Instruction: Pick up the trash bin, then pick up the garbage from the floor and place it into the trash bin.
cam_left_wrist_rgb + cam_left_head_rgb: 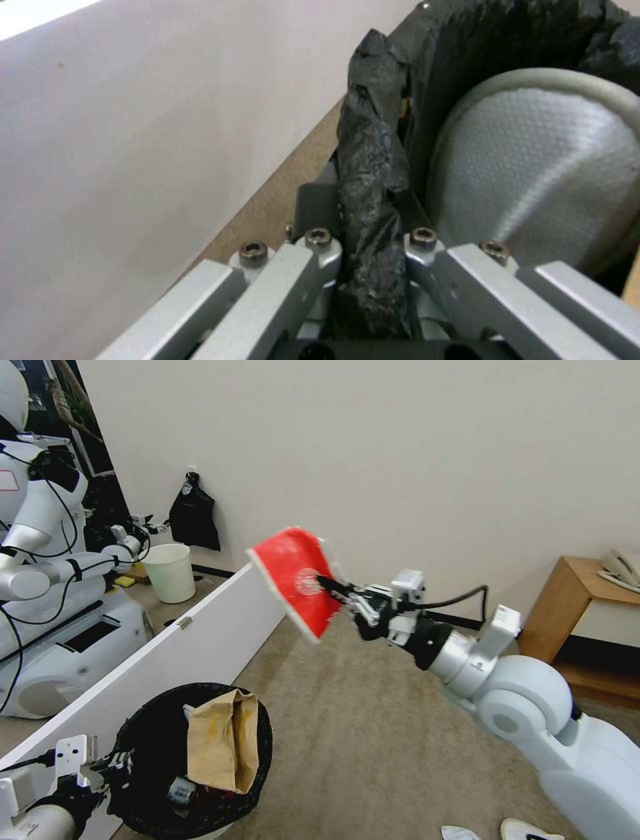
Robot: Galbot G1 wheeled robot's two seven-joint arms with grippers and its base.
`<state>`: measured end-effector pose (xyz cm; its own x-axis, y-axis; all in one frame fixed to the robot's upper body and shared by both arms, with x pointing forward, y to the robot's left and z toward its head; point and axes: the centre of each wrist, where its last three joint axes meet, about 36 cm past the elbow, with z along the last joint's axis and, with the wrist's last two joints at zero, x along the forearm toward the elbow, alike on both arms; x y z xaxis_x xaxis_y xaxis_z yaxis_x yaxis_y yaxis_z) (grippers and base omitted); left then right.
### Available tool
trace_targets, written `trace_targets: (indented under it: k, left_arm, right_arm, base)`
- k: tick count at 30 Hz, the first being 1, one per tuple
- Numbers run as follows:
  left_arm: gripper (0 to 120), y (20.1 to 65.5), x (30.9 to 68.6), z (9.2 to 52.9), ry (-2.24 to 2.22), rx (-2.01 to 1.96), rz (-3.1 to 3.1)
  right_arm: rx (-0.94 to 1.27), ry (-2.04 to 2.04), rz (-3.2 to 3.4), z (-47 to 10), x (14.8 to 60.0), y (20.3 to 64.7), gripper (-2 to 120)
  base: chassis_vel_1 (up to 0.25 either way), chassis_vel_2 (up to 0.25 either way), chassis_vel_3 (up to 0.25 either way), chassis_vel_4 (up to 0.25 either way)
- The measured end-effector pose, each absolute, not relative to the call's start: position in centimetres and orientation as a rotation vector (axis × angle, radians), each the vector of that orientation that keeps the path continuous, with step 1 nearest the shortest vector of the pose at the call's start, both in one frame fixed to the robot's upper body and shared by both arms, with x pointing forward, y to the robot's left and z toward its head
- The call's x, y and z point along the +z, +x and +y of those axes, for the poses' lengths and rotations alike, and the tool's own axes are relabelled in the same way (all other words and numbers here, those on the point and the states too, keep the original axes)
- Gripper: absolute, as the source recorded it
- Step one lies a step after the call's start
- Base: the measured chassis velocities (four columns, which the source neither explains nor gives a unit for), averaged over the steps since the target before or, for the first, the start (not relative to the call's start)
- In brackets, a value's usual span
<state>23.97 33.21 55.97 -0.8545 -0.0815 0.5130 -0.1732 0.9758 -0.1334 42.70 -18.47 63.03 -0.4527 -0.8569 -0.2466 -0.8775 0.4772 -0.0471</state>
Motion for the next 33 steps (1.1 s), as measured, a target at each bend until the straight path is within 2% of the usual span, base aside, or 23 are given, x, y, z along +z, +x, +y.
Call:
trace_targets:
  k: [10,18,33]
  left_arm:
    - [4,23.7,56.2,33.3,0.192,0.227,-2.599]
    - [4,23.4,56.2,33.4,0.202,0.223,-2.589]
    - [4,23.3,56.2,33.4,0.208,0.228,-2.587]
  right_arm:
    - [0.15,-1.713,2.46,-11.1,61.1,43.9,0]
    - [0.101,-1.786,2.483,-9.5,59.6,43.5,0]
    - [-0.006,-1.849,2.621,-8.0,53.1,43.6,0]
  base:
    - [0.0,0.0,0.0,0.0]
    - [0.0,0.0,0.0,0.0]
    - [0.0,0.0,0.0,0.0]
